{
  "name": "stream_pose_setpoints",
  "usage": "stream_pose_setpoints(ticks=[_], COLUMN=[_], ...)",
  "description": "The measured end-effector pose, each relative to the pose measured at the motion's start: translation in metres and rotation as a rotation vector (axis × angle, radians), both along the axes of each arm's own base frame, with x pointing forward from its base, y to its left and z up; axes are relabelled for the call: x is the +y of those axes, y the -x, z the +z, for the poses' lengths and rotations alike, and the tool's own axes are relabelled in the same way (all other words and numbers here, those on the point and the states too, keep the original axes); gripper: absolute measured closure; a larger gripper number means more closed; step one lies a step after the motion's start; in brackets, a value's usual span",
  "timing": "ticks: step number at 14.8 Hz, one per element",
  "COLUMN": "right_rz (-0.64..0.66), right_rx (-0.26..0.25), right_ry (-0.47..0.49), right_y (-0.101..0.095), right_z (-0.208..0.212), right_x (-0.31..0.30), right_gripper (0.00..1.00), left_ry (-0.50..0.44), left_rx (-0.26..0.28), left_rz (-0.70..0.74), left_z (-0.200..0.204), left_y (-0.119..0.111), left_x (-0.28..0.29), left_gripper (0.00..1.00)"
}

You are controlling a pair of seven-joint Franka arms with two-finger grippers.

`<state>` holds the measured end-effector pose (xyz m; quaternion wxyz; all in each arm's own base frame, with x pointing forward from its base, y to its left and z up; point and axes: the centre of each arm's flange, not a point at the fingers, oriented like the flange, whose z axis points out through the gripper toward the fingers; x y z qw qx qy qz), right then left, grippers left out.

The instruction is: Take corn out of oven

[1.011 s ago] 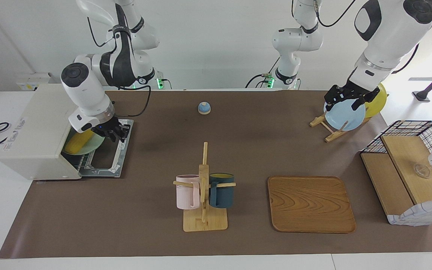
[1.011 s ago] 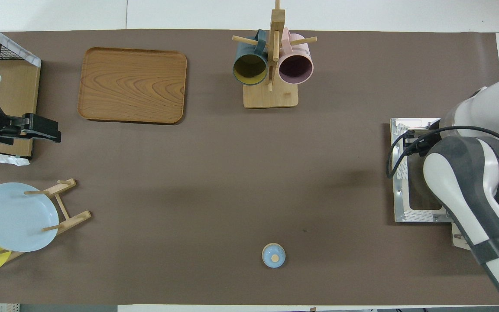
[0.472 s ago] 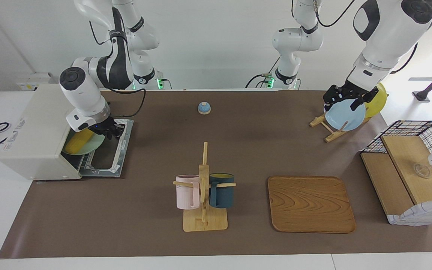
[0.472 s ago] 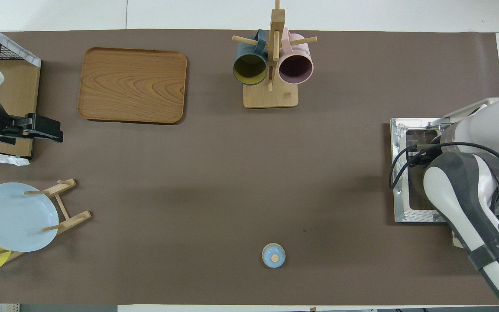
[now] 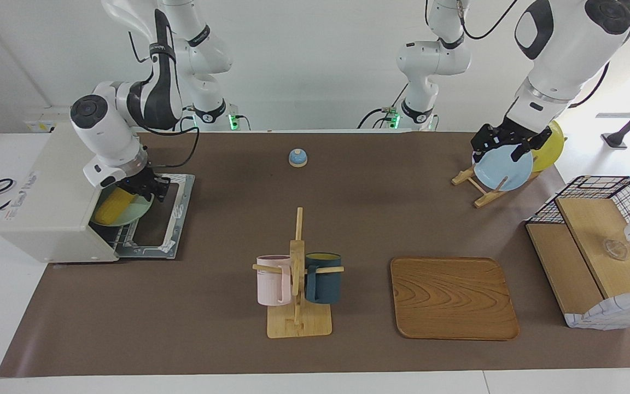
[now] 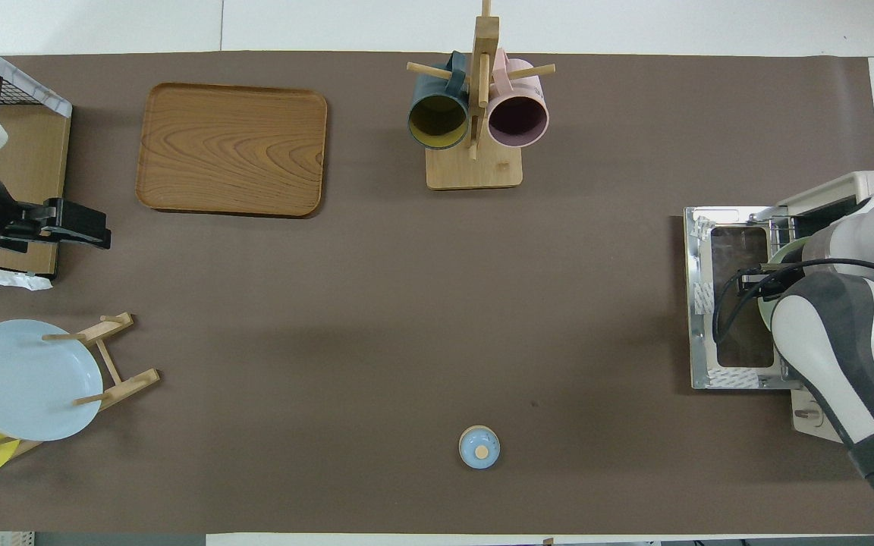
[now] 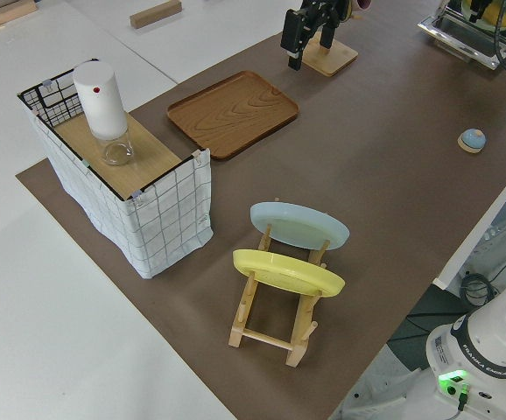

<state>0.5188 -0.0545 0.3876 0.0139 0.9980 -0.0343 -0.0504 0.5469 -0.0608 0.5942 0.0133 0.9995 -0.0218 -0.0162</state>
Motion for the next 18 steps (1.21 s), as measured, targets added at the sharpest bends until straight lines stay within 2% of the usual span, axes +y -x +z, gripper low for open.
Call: stream_pose_setpoints(ticks=[1,3,9,11,12,14,18], right_rz=[0.000,0.010,0.017,0.015,0.011,0.003,0.022], right_rx=[0.001,-0.005,-0.019,-0.017,-0.016,-0.019,-0.028], right_ry=[0.000,-0.002,-0.003,-0.003,-0.003,-0.002,0.002], right_y=[0.000,0.001,0.009,0.010,0.010,0.011,0.012], right_z=[0.000,-0.001,-0.020,-0.021,-0.022,-0.020,-0.010], right_x=[-0.002,-0.010,-0.013,-0.014,-0.016,-0.021,-0.012], right_gripper=[0.60,0.59,0.61,0.75,0.75,0.93,0.95], left_ry=[0.000,0.000,0.001,0.001,0.001,0.001,0.001], left_rx=[0.000,0.000,-0.006,-0.006,-0.006,-0.006,-0.013], left_rz=[0.000,0.000,0.000,0.000,0.000,0.003,0.046], left_z=[0.000,0.000,0.000,-0.001,-0.002,-0.004,-0.005], left_y=[0.000,0.000,-0.001,-0.001,-0.001,-0.001,-0.002], left_x=[0.000,0.000,0.000,0.000,0.000,0.000,0.000], left_gripper=[0.00,0.00,0.00,0.00,0.00,0.00,0.00])
